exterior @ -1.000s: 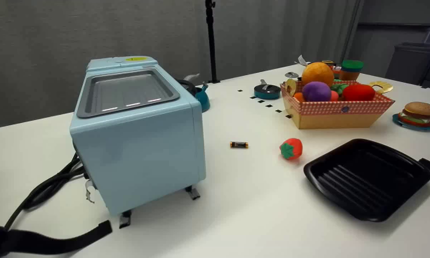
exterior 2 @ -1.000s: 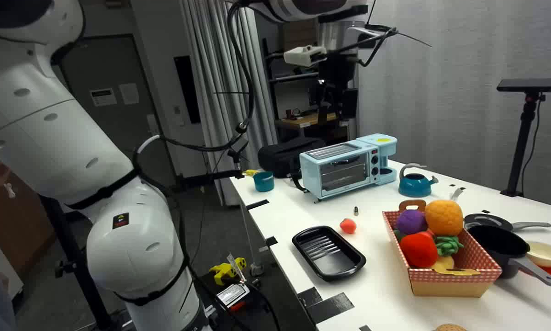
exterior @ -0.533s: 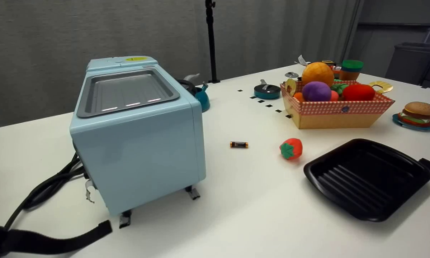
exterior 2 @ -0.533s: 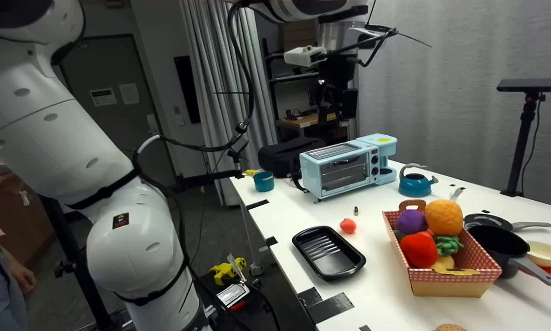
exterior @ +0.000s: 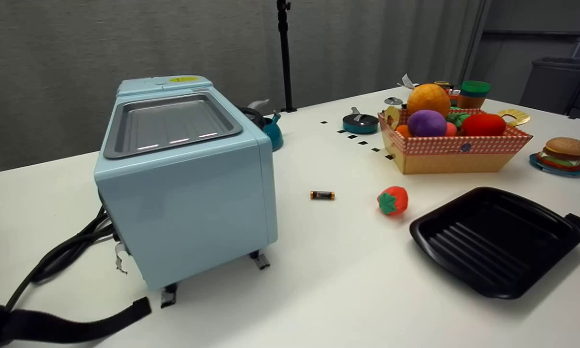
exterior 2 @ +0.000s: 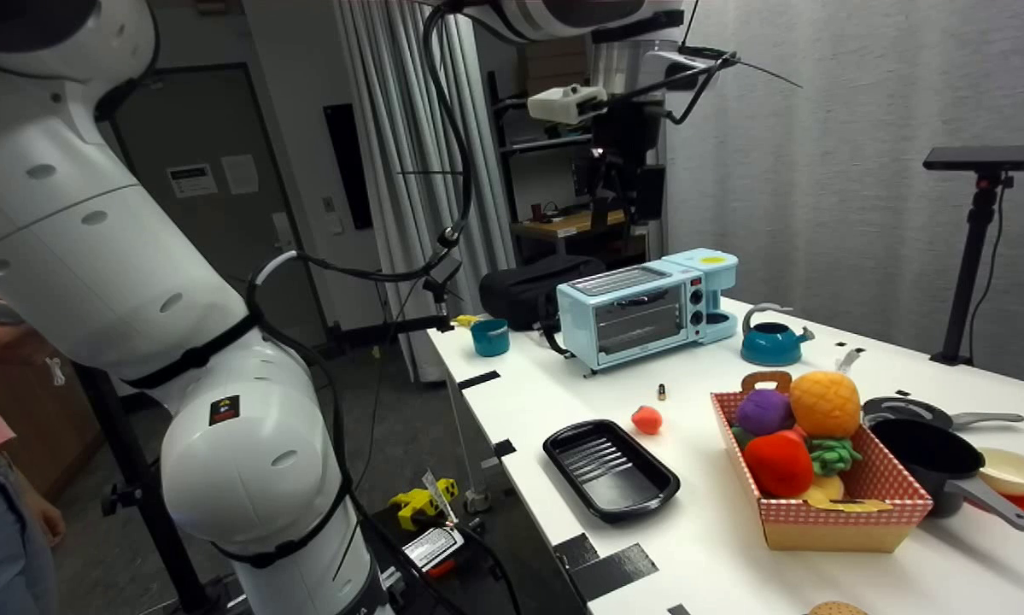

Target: Put the orange plushie in the box from the table

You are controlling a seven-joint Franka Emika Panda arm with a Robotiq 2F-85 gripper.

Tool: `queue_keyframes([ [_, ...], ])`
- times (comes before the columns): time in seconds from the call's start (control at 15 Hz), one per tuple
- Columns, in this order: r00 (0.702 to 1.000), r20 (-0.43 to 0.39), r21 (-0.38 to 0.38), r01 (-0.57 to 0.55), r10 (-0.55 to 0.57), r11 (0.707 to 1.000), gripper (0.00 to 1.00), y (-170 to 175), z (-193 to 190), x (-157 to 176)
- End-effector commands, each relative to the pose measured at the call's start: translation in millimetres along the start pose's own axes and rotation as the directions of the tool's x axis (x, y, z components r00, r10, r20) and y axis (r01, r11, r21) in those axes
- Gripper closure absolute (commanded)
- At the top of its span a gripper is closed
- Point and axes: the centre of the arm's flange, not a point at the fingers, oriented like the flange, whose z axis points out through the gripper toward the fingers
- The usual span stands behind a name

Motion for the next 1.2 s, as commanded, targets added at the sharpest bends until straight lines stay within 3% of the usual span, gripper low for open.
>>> queue_keyframes([
  [0.0, 1.000, 0.000, 0.000, 0.000, 0.000, 1.000, 0.00, 0, 0, 0],
  [0.33, 1.000, 0.000, 0.000, 0.000, 0.000, 1.000, 0.00, 0, 0, 0],
  [0.67, 0.996, 0.004, -0.050, 0.085, -0.085, 0.995, 0.00, -14, 23, 13],
  [0.87, 0.986, -0.001, -0.096, 0.167, -0.168, 0.981, 0.00, -27, 47, 25],
  [1.13, 0.954, 0.054, -0.110, 0.301, -0.296, 0.947, 0.00, -47, 85, 38],
])
